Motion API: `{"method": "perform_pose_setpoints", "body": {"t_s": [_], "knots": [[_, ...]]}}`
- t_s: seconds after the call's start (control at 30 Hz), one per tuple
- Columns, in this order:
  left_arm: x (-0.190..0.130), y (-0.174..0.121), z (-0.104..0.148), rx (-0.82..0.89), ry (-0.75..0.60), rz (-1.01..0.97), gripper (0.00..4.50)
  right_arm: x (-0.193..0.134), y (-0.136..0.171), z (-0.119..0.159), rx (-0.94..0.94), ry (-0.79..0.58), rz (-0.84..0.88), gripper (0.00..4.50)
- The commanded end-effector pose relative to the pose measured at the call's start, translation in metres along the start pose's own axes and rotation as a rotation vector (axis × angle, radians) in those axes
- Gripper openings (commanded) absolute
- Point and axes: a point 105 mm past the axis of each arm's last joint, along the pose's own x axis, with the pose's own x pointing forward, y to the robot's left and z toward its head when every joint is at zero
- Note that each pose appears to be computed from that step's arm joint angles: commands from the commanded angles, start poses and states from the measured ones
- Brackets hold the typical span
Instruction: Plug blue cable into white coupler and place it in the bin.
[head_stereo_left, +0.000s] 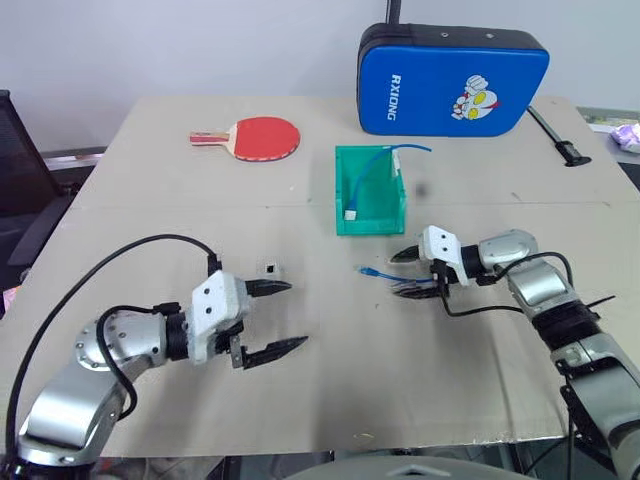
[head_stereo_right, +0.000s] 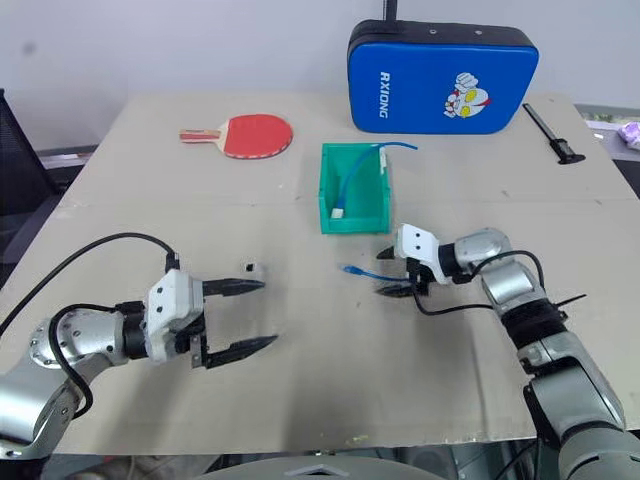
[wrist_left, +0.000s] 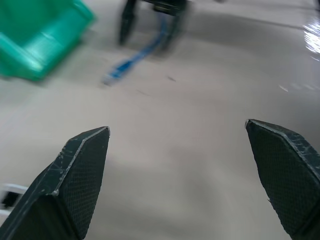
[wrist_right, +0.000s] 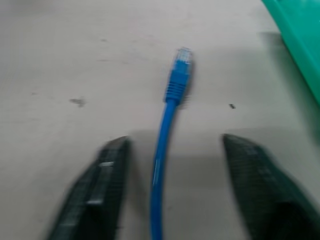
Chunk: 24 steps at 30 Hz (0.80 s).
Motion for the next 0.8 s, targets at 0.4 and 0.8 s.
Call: {"method": "perform_pose_setpoints", "body": {"t_s": [0.4, 0.8], "knots": [[0.068, 0.063, 0.01, 0.241, 0.182, -0.205, 4.5, -0.063, 0.065, 0.019, 0.262, -0.174, -0.134, 4.39], [0.121, 0.083, 0.0, 0.366, 0.265, -0.403, 4.5, -0.079, 0.095, 0.021, 0.289, -0.27, -0.385, 4.39]]}}
